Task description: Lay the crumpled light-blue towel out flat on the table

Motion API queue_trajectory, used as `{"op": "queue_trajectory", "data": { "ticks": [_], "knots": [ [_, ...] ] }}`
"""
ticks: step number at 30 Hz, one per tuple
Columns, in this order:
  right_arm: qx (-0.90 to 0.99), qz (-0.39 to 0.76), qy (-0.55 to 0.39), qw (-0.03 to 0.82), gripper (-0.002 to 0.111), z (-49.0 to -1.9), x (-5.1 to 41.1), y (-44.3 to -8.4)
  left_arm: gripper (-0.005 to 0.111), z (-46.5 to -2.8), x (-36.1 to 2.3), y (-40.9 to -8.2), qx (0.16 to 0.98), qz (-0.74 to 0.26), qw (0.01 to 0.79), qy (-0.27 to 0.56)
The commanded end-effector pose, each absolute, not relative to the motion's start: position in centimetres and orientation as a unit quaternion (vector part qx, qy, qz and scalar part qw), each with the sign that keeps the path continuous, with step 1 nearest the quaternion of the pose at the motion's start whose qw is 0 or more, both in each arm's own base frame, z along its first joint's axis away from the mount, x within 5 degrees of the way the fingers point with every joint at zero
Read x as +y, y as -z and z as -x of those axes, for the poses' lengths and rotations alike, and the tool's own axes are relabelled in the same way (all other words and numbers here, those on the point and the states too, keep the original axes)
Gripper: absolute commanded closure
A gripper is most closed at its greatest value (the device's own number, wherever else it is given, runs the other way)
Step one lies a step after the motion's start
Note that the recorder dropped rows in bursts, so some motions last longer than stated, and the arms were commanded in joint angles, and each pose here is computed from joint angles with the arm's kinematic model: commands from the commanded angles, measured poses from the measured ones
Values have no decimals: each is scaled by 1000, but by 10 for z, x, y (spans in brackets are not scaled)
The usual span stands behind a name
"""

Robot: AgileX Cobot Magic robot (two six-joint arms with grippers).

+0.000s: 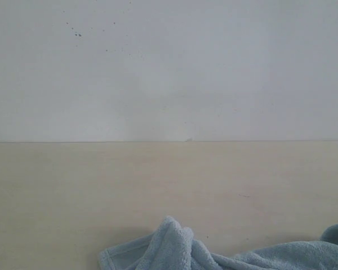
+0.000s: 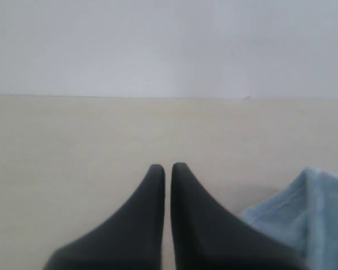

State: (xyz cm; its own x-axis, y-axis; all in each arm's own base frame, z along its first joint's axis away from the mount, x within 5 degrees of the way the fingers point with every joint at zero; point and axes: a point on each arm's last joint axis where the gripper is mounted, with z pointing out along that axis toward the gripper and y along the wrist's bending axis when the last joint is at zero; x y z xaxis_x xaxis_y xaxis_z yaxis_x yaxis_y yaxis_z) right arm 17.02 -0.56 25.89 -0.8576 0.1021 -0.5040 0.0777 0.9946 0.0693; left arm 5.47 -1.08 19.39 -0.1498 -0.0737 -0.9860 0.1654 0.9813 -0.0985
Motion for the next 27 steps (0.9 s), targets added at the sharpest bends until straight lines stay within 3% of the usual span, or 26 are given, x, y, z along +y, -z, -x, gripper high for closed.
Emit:
{"op": "queue_trajectory", "data": {
  "ticks": [1, 4, 14, 19, 22, 24, 27],
  "knots": [
    [956, -41, -19, 288, 107, -173, -6, -262, 103, -55, -13, -205, 693, 150, 644, 288],
    [951, -30, -15, 307, 107, -176, -6, -264, 103, -55, -15, -204, 686, 186, 621, 331],
    [951, -4, -3, 310, 107, -190, -8, -255, 103, -69, -21, -190, 764, 186, 539, 302],
    [950, -5, -2, 314, 107, -192, -8, -255, 103, -81, -26, -226, 761, 156, 551, 305],
    [948, -4, -1, 320, 107, -193, -8, -255, 103, -97, -37, -271, 766, 54, 571, 289],
    [947, -4, -1, 321, 107, -194, -8, -255, 103, -121, -51, -283, 801, -26, 529, 279],
    [948, -2, 0, 319, 107, -194, -8, -254, 103, -158, -62, -279, 840, -59, 465, 274]
  ]
}}
